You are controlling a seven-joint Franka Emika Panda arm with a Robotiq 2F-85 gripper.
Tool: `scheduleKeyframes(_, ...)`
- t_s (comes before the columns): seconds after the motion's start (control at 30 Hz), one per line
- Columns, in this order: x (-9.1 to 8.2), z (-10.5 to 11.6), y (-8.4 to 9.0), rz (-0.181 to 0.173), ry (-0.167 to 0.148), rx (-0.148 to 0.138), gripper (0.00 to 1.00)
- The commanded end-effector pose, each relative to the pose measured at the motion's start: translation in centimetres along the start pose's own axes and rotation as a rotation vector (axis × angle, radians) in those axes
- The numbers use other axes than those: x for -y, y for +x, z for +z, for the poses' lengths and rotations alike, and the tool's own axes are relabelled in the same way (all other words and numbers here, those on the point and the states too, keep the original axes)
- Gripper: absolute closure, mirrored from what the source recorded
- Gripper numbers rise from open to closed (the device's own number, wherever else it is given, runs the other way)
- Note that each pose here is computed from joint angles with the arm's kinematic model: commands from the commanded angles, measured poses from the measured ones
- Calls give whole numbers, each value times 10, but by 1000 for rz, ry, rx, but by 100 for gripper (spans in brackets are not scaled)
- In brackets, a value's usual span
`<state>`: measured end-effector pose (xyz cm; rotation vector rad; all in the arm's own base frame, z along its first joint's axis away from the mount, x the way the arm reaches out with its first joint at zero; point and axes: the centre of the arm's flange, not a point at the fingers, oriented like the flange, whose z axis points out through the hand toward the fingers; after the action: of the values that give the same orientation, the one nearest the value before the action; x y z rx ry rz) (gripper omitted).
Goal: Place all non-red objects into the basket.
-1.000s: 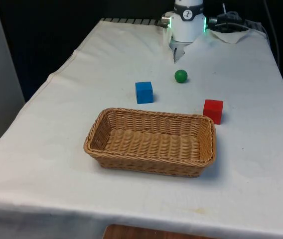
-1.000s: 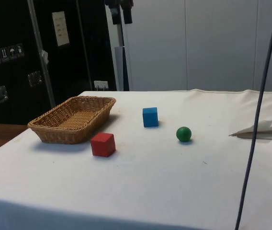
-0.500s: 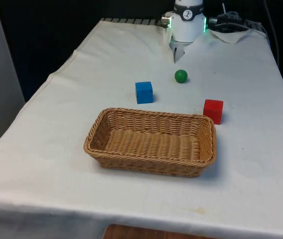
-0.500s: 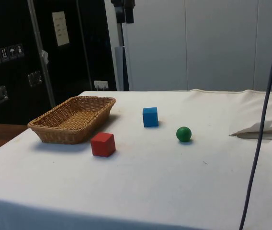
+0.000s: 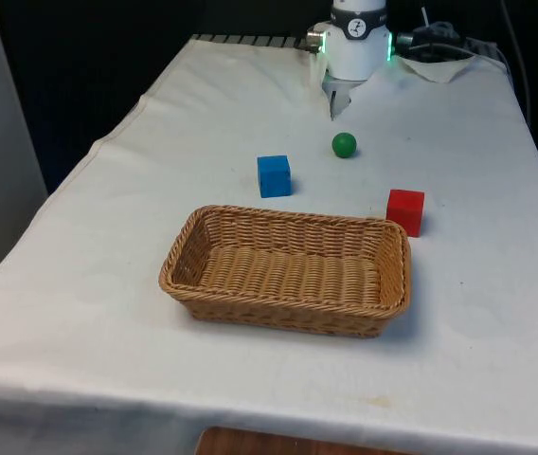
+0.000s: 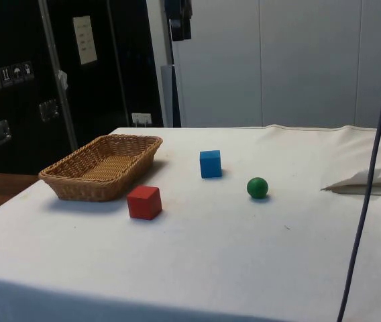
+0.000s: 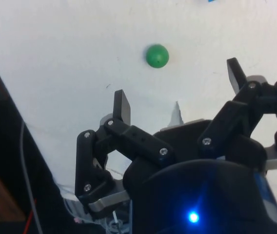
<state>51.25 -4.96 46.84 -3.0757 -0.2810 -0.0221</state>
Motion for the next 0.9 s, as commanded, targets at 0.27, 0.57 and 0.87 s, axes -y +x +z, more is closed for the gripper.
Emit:
scheduleKeyframes(0.27,-2,11,-7,-25,-43,-27,0)
scheduleKeyframes(0.57,0,22,-7,-30,-50,-47,0)
scheduleKeyframes(0.87,-12,24,-11,-25,-41,-39,0)
